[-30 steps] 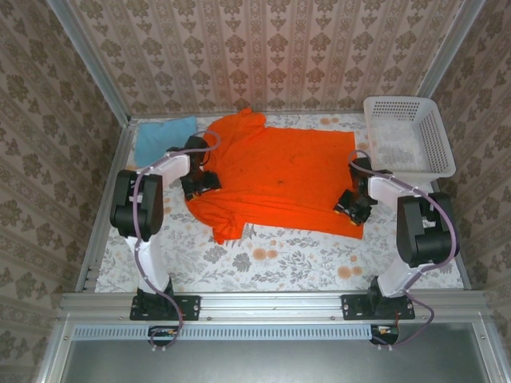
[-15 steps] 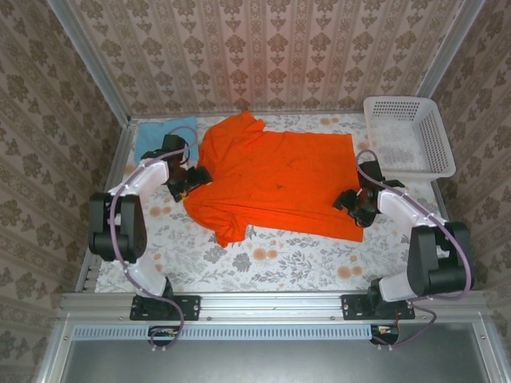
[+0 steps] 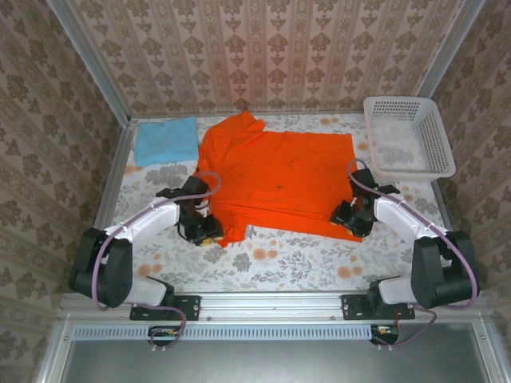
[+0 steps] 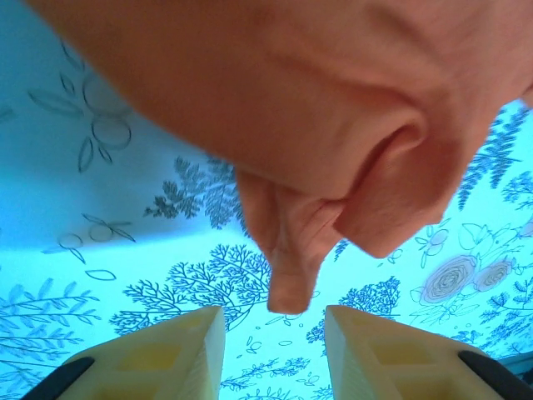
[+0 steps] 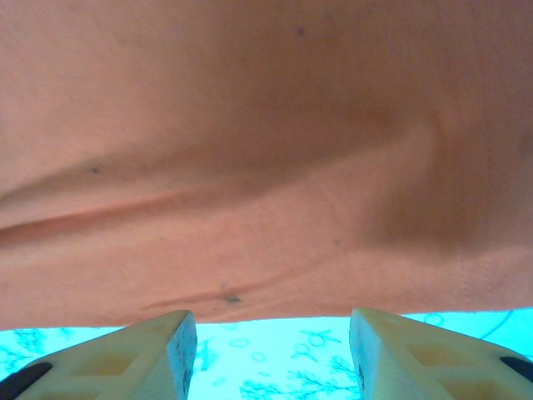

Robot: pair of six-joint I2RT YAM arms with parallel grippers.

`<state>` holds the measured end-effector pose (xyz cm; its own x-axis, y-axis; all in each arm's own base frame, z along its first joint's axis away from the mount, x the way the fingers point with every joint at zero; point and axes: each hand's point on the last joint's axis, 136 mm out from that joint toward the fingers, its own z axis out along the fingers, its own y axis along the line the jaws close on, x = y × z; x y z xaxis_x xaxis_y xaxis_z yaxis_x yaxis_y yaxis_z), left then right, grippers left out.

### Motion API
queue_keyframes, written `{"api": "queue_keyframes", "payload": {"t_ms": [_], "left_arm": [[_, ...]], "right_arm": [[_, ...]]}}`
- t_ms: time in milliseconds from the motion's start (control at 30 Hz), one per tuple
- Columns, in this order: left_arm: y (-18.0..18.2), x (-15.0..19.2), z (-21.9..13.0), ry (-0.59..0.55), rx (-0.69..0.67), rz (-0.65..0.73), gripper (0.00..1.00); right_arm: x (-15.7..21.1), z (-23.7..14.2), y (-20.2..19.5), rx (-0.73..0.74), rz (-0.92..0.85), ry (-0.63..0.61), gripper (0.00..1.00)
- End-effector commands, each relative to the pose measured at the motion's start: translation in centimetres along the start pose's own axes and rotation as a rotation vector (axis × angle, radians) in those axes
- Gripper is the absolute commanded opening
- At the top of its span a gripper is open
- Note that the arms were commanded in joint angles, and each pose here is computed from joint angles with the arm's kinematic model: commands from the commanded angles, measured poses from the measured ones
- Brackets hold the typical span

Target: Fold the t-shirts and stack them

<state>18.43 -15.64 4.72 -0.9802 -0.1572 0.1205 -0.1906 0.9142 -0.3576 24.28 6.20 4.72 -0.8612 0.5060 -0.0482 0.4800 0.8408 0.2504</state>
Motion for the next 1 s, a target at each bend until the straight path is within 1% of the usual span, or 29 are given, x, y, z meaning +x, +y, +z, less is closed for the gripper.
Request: {"api": "queue_keyframes", "payload": {"t_ms": [0, 233, 300, 367, 400, 533, 600, 633, 733, 833, 900, 933, 967], "left_arm": [[-1.0, 0.4, 1.1, 0.027, 0.076, -0.066, 0.37], [-1.3, -0.4, 2.9, 0.058, 0.088, -0.058, 0.37], [-1.6, -1.1, 3.3, 0.058, 0.083, -0.042, 0.28], [-1.4, -1.6, 3.2, 0.060, 0.049, -0.020, 0.09], [-1.2, -1.6, 3.0, 0.064, 0.027, -0.009, 0.01], [-0.5, -0.4, 0.3, 0.085, -0.154, 0.142, 0.00], [0.1, 0.6, -1.3, 0.121, -0.261, 0.213, 0.00], [0.4, 1.3, -1.9, 0.151, -0.314, 0.246, 0.01], [1.4, 3.4, -2.7, 0.252, -0.438, 0.308, 0.13], [1.8, 5.6, -2.8, 0.346, -0.510, 0.346, 0.26], [2.0, 6.1, -3.1, 0.368, -0.562, 0.375, 0.34], [2.0, 6.0, -3.5, 0.357, -0.584, 0.387, 0.45], [1.9, 5.7, -3.9, 0.333, -0.598, 0.393, 0.60]], "right_arm": [[1.2, -0.3, -0.4, 0.006, -0.014, 0.024, 0.53], [1.3, 0.4, -0.3, 0.006, -0.006, 0.033, 0.52], [1.2, 0.6, -0.3, 0.006, 0.001, 0.034, 0.52], [1.3, 0.7, -0.4, 0.007, 0.006, 0.038, 0.51], [1.2, 0.7, -0.4, 0.008, 0.006, 0.038, 0.50], [1.3, 0.5, -0.8, 0.030, 0.013, 0.036, 0.50], [1.3, 0.6, -1.1, 0.047, 0.020, 0.038, 0.50], [1.2, 0.7, -1.2, 0.054, 0.028, 0.039, 0.50], [1.0, 0.8, -1.6, 0.070, 0.055, 0.038, 0.50], [1.0, 1.5, -2.2, 0.093, 0.101, 0.059, 0.50], [0.8, 1.6, -2.5, 0.092, 0.135, 0.063, 0.50], [0.8, 1.6, -2.7, 0.091, 0.150, 0.067, 0.50], [0.8, 1.6, -2.8, 0.091, 0.163, 0.069, 0.50]]}}
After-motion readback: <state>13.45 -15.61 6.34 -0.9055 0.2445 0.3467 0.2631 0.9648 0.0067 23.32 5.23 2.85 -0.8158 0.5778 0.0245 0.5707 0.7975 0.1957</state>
